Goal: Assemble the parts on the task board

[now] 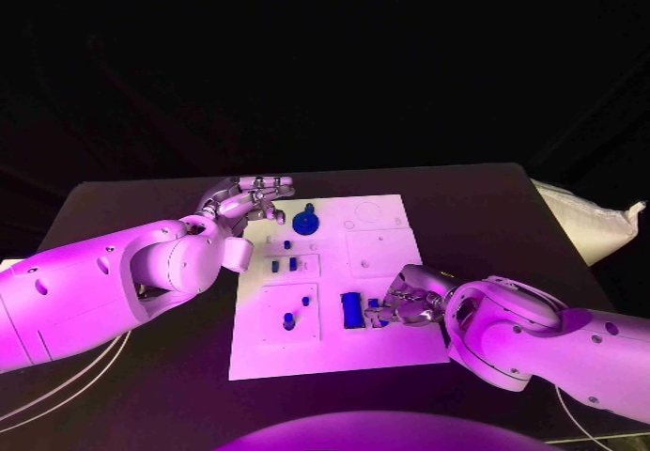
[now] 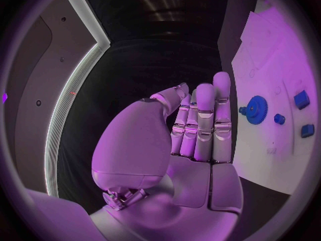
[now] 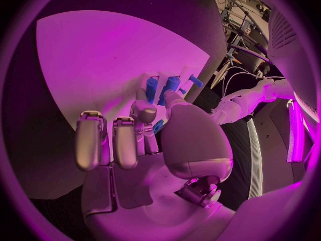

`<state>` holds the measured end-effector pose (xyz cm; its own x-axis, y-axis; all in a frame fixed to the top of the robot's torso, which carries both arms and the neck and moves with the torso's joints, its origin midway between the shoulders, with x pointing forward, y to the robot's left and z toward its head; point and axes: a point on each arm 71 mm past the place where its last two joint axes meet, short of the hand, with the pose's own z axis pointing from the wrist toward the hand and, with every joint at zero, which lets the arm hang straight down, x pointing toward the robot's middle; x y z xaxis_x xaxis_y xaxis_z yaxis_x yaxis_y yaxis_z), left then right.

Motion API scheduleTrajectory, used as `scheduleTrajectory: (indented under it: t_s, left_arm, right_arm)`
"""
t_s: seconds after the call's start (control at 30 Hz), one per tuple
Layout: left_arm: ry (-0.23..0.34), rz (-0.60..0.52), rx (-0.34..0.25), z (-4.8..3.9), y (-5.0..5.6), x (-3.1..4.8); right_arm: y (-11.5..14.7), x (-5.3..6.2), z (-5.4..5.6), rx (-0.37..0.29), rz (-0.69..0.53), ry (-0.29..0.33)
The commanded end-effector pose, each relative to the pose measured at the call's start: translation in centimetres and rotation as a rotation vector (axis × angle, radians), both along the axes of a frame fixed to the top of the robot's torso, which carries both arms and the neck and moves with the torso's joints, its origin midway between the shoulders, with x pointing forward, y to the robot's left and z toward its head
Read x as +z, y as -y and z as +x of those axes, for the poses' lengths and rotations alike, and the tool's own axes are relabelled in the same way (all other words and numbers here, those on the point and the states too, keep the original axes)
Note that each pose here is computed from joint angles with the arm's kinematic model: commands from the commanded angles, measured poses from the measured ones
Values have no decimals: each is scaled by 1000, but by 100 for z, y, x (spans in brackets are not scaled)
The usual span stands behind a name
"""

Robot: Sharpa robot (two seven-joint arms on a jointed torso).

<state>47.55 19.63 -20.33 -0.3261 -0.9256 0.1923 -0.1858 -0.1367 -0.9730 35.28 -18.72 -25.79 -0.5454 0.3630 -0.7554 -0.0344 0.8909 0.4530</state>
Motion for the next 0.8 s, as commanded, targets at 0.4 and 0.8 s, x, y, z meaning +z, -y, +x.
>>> scheduleTrajectory:
  t_s: [0.4, 0.8]
  left_arm:
    - [5, -8, -20, -4, 26, 8]
    - [4, -8, -21, 1, 33, 2]
  right_arm:
    - [78, 68, -49, 53, -30, 28]
    - [62, 24, -43, 124, -57, -7]
